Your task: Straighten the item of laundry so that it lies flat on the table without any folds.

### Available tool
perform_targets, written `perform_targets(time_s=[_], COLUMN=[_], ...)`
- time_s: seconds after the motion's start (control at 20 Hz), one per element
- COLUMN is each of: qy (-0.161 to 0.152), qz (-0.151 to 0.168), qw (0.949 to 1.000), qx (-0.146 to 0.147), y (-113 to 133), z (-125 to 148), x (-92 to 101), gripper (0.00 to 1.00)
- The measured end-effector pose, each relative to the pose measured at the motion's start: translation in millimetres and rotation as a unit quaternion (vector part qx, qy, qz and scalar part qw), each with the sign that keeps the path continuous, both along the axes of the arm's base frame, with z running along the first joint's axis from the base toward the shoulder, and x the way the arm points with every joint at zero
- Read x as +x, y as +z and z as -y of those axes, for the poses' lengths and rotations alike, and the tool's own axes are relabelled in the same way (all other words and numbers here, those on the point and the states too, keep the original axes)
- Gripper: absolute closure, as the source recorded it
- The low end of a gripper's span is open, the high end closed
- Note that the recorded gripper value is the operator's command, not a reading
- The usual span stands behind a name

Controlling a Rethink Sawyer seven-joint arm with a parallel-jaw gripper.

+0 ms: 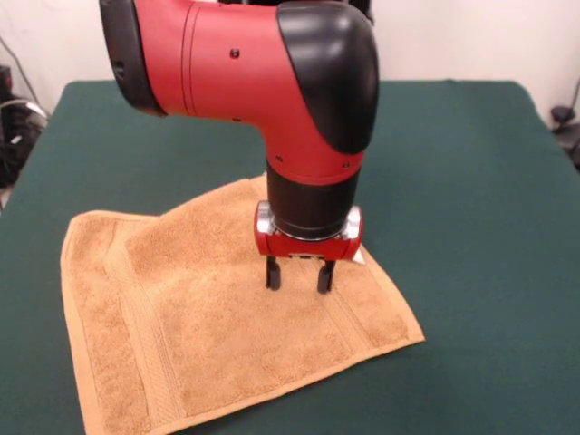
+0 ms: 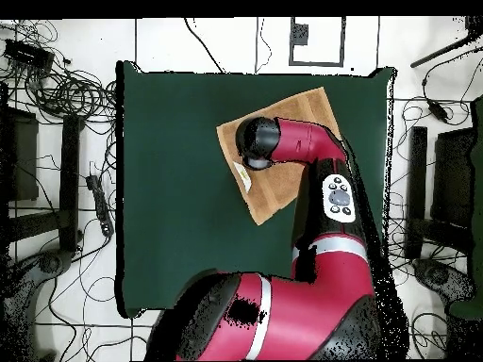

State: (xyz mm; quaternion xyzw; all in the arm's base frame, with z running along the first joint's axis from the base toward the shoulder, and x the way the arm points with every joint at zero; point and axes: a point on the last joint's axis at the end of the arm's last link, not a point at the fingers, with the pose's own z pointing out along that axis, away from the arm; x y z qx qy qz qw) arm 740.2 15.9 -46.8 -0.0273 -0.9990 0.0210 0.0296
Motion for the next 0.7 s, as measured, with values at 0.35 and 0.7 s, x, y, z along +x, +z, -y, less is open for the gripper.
perform_targets(time_s=[0.35, 0.7], qy=[-0.001, -0.001], qz=[0.005, 0.010], qw=[1.0000, 1.0000], qx=[-0.001, -0.002], y=[-0.4, -0.4], z=[2.2, 3.1], x=[9.0, 12.9], gripper=[0.00, 0.00])
